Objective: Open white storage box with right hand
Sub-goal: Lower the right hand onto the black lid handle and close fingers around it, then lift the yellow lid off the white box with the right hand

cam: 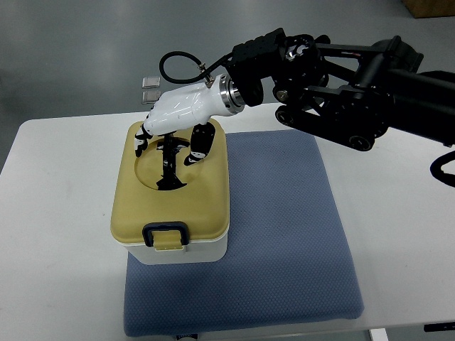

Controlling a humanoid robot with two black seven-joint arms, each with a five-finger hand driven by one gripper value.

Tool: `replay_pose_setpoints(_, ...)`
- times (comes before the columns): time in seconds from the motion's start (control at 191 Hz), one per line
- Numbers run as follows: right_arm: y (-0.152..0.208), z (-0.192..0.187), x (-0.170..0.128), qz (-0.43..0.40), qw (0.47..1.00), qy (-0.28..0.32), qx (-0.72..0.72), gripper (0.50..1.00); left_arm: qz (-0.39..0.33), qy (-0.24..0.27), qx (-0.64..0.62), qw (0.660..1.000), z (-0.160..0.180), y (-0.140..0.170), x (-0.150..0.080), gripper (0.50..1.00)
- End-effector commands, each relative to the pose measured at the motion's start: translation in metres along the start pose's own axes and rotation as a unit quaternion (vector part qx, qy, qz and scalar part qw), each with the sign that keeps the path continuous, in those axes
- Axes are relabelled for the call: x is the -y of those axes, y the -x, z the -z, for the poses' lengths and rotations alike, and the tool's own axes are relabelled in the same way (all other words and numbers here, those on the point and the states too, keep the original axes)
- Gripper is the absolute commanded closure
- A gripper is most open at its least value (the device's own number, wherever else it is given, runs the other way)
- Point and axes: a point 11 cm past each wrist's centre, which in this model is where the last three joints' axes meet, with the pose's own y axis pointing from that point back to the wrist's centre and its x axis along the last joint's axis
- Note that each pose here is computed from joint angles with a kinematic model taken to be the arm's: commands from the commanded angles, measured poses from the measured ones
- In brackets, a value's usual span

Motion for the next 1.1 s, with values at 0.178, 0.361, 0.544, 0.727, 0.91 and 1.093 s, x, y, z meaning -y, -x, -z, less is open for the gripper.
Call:
replay_pose_setpoints(0.178, 0.001, 0.002, 0.002, 0.003, 1.0, -0.004, 0.003, 0.781, 0.0, 0.0, -0.001, 1.0, 0.001, 0.0, 0.0, 0.5)
replay_pose_setpoints(0.361, 0.001, 0.004, 0.003, 0.003, 1.0, -0.007, 0.004, 0.852, 0.0, 0.0, 0.0, 1.0, 0.0, 0.0, 0.0, 0.5)
replay_pose_setpoints(0.544, 0.001, 0.005, 0.003, 0.002, 1.0, -0.009, 0.003, 0.959, 0.0, -0.001, 0.0, 1.0, 0.001, 0.0, 0.0, 0.5)
replay_pose_setpoints(0.727, -0.003, 0.005, 0.002, -0.005, 1.0, -0.011, 0.005, 1.0, 0.0, 0.0, 0.0, 1.0, 0.0, 0.0, 0.0, 0.5)
replay_pose_setpoints(0.91, -0.005, 0.006, 0.0, -0.01, 1.0, -0.015, 0.007, 1.0, 0.0, 0.0, 0.0, 1.0, 0.0, 0.0, 0.0, 0.5)
replay_pose_setpoints(1.093, -0.013, 0.009, -0.004, -0.017, 1.0, -0.026, 0.002, 1.0, 0.0, 0.0, 0.0, 1.0, 0.0, 0.0, 0.0, 0.5)
